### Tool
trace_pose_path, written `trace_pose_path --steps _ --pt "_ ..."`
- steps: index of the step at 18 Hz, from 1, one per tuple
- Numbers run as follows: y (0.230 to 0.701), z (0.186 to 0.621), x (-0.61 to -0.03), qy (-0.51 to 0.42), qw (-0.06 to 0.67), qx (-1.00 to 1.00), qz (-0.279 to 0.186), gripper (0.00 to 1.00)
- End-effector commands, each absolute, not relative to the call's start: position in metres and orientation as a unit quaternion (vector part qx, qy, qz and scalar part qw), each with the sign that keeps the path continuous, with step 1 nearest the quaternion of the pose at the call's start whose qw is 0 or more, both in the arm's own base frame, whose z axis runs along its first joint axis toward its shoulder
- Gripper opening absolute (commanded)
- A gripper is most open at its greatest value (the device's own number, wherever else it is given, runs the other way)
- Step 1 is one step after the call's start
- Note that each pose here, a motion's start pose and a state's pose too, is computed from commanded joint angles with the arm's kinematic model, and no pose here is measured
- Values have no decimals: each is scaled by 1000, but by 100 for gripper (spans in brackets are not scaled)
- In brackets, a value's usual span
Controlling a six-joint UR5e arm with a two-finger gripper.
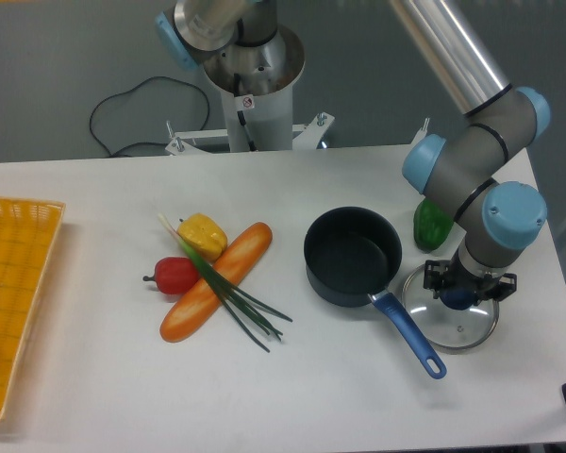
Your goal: Place the lid on the table
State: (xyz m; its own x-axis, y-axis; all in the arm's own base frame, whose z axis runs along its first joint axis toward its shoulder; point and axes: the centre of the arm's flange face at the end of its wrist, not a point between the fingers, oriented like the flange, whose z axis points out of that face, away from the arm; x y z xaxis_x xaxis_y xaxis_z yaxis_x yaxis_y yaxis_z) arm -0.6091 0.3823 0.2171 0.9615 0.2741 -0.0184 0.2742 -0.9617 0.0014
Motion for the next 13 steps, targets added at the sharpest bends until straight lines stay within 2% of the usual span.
trace_pose_path --steps 5,7,9,10,11,13 --pt "382 216 -609 138 2 990 -10 66" --pt "382 216 -609 138 2 990 -10 70" --pt "382 217 -609 138 1 990 -11 76" --pt "382 217 -609 137 1 991 -11 84" --pt "382 218 -609 136 1 991 -12 100" --pt "382 220 -609 138 0 990 -13 100"
